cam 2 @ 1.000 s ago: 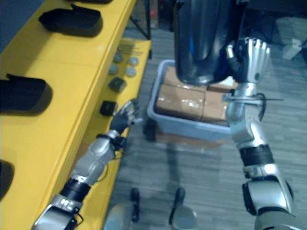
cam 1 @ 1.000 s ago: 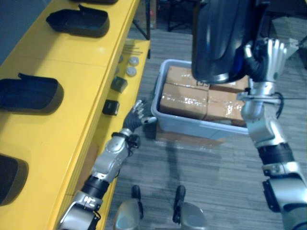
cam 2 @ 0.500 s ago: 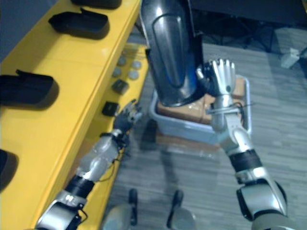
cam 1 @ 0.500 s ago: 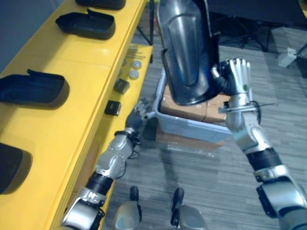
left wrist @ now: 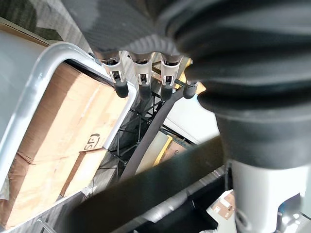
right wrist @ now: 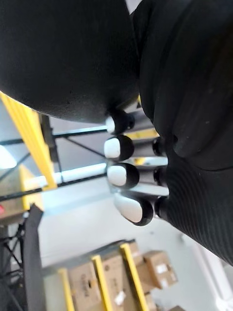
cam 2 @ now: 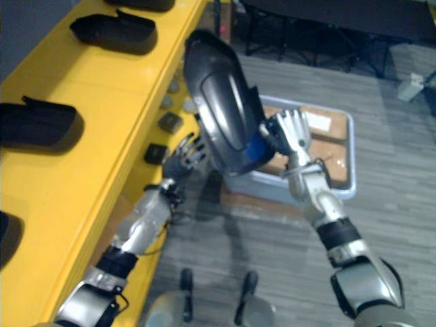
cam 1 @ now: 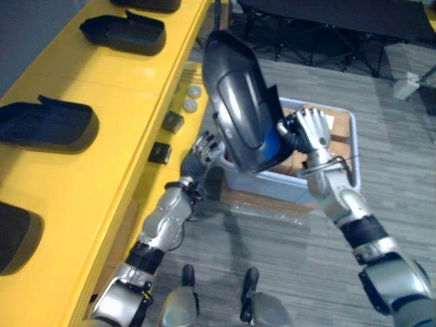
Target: Walk over and take plastic housings, then place them on the shelf
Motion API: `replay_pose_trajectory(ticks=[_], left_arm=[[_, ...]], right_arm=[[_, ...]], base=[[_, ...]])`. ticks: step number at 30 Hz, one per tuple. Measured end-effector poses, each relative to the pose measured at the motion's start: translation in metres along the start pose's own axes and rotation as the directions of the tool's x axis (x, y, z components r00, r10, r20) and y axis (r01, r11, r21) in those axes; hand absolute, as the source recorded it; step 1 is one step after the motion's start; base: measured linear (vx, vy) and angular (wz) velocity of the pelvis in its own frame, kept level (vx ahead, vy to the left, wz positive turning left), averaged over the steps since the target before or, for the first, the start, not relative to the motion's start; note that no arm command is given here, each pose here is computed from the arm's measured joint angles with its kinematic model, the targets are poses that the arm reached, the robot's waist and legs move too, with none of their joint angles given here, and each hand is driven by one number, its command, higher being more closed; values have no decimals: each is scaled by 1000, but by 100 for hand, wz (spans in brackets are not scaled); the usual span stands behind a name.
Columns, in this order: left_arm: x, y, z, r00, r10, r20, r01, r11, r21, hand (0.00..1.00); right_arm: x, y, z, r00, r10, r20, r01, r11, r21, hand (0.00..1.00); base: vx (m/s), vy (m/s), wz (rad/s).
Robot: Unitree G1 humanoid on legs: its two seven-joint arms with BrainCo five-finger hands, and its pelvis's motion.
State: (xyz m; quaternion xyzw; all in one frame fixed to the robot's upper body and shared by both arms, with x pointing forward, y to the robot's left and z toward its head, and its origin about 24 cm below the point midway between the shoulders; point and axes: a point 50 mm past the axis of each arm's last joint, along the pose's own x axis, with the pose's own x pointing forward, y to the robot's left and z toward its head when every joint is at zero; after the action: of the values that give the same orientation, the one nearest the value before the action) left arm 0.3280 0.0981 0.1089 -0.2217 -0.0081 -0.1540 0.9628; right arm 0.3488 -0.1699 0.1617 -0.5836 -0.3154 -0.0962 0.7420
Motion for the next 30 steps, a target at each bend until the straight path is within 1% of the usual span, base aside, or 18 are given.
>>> replay_pose_trajectory(ticks=[6,7,12,17,21,26,27,30], left_arm=[[1,-1,0,999,37,22,-37,999,5,0],[1,-1,0,999,46,28,-47,998,29,0],[1,-3,0,997,65,38,-68,996,65,0],[1,-5,-2,998,60,36,-62,996,62,0],[1,-5,-2,997,62,36,-65,996,67,0],[1,-4,-2,997,64,36,-67,996,67,0],[1,-4,-1,997,65,37,-68,995,66,100],[1,-3,-1,997,70,37,-72,995,65,100]], right_arm=[[-2,7,8,1000,13,10,-13,1000,26,100],[-3,9,11,1000,21,21,-22,999,34,100],[-5,17,20,999,37,35,-39,997,67,100],[-8,24,22,997,61,36,-64,995,76,100],[-11,31,31,994,88,70,-93,992,84,100],[-11,33,35,993,88,78,-96,990,100,100],[-11,34,36,993,90,81,-98,990,101,100],[-11,34,37,992,93,85,-101,990,101,100]], base=[[-2,5,0],[0,0,0],[0,0,0],[0,0,0],[0,0,0],[0,0,0],[0,0,0],[0,0,0]])
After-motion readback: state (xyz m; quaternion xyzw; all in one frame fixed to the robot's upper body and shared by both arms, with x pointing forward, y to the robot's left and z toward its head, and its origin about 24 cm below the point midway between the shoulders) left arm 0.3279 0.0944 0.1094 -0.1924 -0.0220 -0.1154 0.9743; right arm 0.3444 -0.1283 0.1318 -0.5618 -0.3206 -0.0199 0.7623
